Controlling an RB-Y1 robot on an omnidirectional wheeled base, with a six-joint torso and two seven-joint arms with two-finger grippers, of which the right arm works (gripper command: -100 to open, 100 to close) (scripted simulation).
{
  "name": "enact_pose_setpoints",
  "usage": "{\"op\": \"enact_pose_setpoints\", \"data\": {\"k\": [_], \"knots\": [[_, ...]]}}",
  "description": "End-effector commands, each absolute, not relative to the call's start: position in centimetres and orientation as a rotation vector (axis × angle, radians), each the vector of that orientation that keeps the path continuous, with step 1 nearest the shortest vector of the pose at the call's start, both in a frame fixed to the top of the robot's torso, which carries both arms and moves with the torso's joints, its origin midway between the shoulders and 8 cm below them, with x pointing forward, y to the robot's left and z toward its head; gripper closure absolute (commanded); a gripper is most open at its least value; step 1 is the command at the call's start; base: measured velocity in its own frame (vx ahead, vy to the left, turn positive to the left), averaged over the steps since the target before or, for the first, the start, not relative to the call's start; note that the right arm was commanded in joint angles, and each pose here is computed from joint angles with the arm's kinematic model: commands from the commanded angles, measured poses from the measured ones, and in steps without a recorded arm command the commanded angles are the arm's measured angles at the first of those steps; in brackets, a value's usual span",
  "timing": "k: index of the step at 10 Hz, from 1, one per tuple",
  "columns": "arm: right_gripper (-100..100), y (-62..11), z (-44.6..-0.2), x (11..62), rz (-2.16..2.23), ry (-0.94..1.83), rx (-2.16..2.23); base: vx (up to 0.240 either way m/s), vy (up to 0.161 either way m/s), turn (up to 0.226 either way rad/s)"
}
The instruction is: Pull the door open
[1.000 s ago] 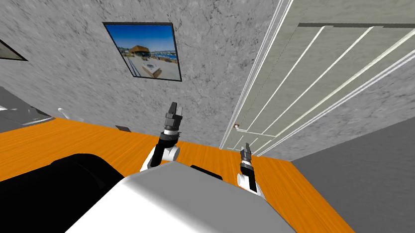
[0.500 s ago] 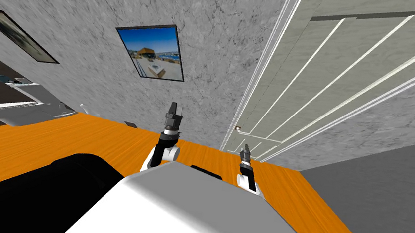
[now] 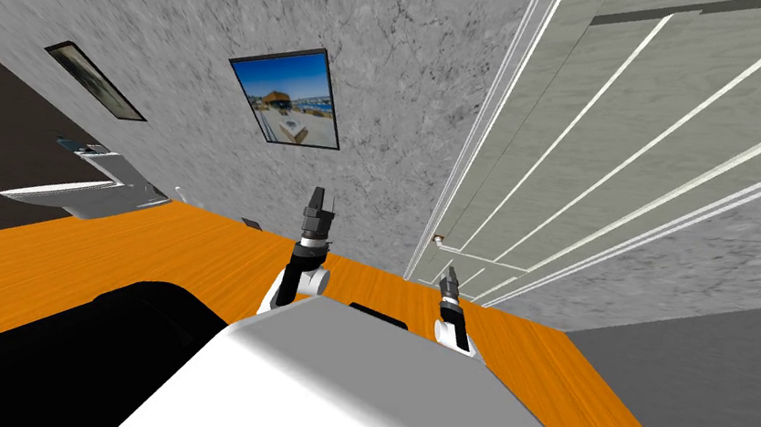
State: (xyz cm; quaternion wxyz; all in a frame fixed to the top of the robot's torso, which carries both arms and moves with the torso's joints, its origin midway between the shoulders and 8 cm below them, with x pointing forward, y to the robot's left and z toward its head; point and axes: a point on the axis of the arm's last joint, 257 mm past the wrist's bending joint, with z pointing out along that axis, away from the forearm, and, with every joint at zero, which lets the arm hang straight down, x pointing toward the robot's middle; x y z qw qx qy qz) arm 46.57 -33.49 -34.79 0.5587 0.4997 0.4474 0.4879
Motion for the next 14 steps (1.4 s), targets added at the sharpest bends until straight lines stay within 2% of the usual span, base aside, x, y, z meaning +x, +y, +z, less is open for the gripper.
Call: {"op": "enact_pose_setpoints", "data": {"k": [1,11,14], "knots": [[-100,-33.7,-35.4,46.7,1.145,1.061,1.191,0.044,-0.092,0.101],[-100,-35.1,-39.2,46.3,1.098,1.097,1.276,0.036,-0.1,0.125],[-100,-37.0,-39.2,45.4,1.085,1.078,1.282,0.109,-0.01,0.087]]}}
